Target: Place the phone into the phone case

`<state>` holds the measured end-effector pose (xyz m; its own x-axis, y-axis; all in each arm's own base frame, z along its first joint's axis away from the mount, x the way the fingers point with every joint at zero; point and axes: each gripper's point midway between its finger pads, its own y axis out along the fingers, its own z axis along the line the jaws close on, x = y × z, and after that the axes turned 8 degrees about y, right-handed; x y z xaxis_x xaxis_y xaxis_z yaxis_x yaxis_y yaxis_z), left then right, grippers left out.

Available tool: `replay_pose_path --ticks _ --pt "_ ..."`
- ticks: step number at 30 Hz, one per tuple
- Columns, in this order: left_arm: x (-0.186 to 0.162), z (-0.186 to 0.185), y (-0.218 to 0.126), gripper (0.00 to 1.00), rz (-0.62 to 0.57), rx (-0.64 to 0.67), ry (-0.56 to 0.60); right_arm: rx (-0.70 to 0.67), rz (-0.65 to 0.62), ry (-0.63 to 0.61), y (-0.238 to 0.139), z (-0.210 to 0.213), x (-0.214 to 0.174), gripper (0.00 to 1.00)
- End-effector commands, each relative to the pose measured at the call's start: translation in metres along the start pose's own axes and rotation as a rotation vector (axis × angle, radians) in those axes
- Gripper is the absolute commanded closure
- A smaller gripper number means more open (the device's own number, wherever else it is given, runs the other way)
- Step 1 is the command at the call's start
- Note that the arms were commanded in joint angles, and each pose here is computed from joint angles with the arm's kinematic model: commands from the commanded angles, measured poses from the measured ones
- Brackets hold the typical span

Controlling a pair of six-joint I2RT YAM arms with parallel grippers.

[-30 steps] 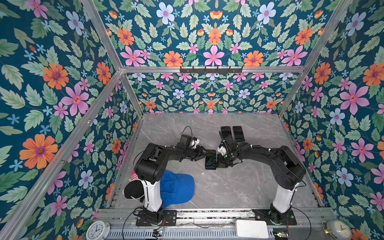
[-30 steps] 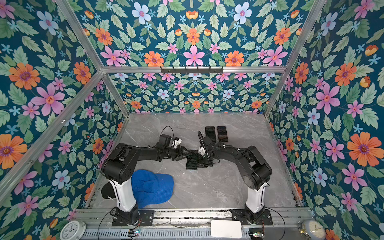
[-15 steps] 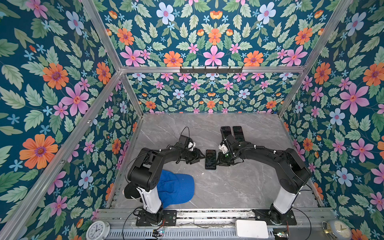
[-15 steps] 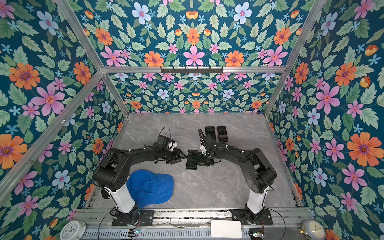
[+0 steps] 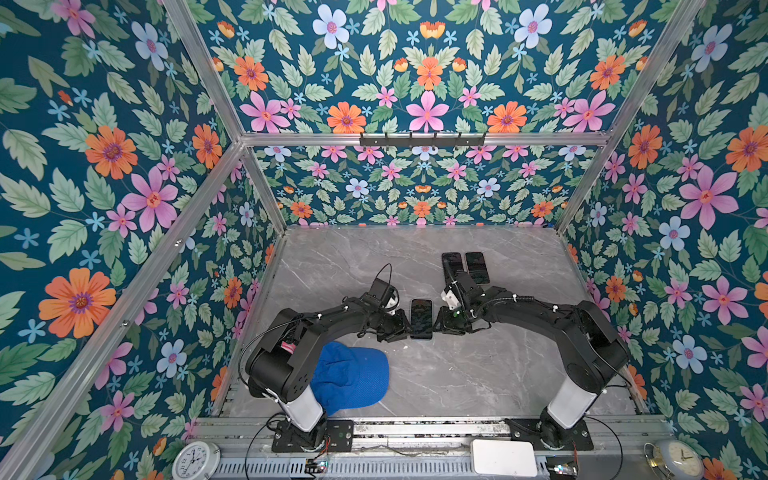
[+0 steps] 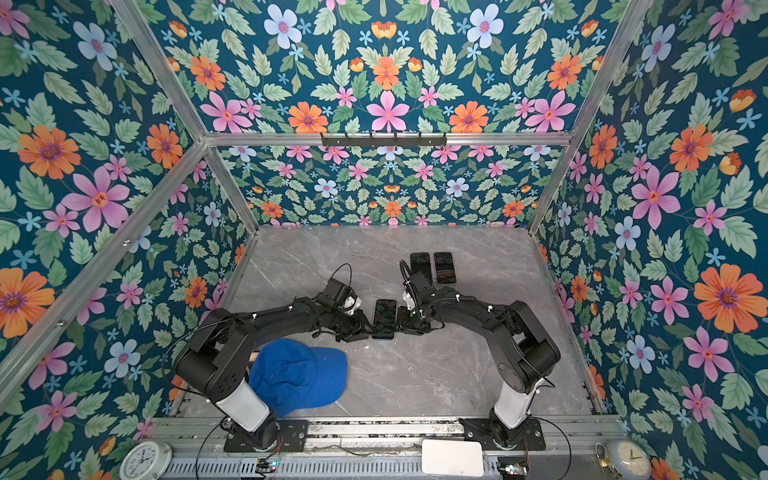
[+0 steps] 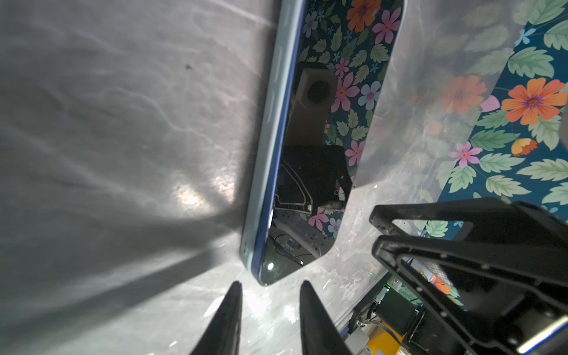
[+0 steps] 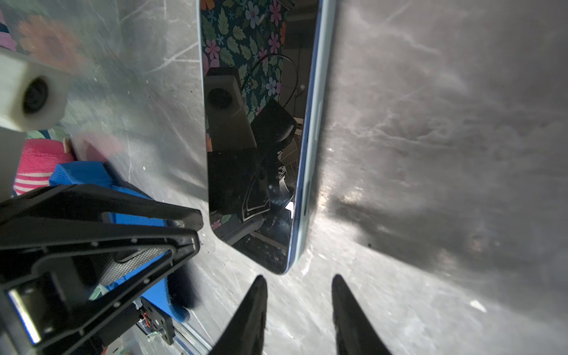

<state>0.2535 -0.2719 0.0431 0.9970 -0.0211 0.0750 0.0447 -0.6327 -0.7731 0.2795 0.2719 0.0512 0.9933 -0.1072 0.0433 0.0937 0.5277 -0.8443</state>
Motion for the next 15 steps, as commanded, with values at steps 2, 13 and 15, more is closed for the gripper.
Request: replay_pose_path --ticks 2,13,15 --pt "-0.001 0.0027 0.0031 0.69 0.011 0.049 -0.008 0.011 -0.012 0.001 -0.0021 0.003 0.0014 0.64" --pt "-0.0072 0.0065 0.0018 0.71 0.039 0.141 0.015 0.015 -0.013 -0.001 -0.0015 0.0033 0.0015 0.64" --pt "-0.0082 0.0075 0.0015 0.72 0.043 0.169 0.026 0.016 -0.012 0.001 -0.0014 0.003 0.0018 0.64"
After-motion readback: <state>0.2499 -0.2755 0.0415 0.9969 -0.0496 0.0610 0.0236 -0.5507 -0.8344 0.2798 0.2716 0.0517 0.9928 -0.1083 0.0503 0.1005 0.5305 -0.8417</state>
